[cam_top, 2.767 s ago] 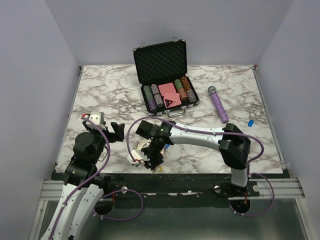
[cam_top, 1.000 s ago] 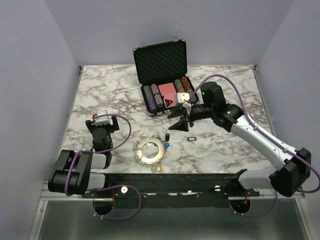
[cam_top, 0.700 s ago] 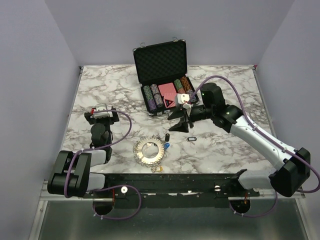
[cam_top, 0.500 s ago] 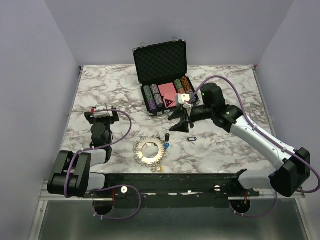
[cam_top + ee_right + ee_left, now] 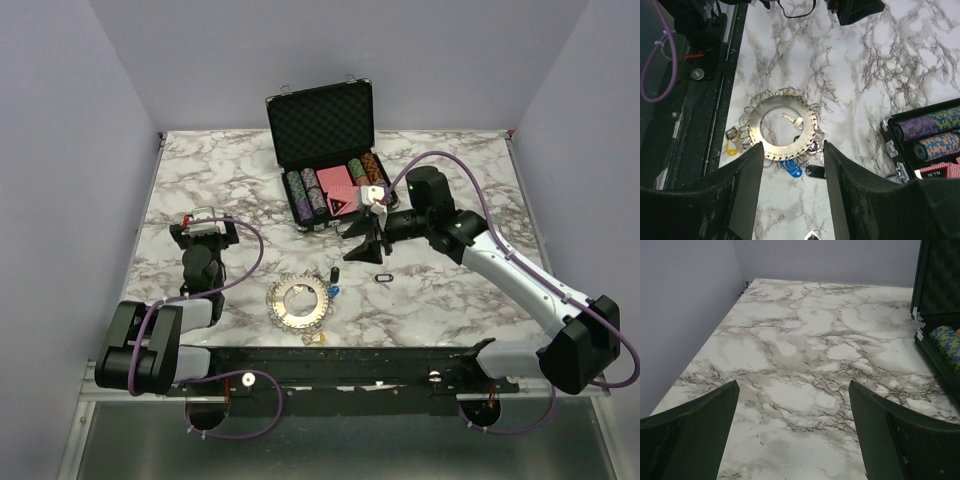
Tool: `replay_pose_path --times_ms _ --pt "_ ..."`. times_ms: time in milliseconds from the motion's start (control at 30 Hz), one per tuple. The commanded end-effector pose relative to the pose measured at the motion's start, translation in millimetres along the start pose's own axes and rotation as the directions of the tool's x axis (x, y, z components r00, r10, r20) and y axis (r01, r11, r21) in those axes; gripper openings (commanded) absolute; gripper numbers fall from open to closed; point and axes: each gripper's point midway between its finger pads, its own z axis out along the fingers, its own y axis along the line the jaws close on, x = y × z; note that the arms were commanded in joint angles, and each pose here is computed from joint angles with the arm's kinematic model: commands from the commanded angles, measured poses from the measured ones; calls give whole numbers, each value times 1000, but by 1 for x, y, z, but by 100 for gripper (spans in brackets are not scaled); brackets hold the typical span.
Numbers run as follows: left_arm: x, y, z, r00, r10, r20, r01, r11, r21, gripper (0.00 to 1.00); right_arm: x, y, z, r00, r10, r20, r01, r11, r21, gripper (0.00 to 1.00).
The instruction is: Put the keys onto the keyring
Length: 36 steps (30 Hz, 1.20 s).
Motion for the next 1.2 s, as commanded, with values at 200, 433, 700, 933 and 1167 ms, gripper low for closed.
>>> replay_pose_path --times_ms 200,433,700,933,1167 --pt "-8 -1 5 1000 -18 19 18 1000 0 99 -2 0 -8 999 -9 47 10 1000 -6 59" --pt "-8 -1 5 1000 -18 18 18 1000 0 99 0 -1 -8 999 -16 47 16 1000 -8 59" --pt "-8 0 5 1000 -18 19 18 1000 -1 99 4 0 -7 999 -21 42 22 1000 -14 59" --pt "-9 0 5 1000 -19 21 19 1000 -1 99 11 -1 -4 999 -8 35 9 1000 -21 59" --pt "-8 0 5 1000 -18 19 18 1000 -1 99 10 1 -4 999 -8 38 9 1000 -26 59"
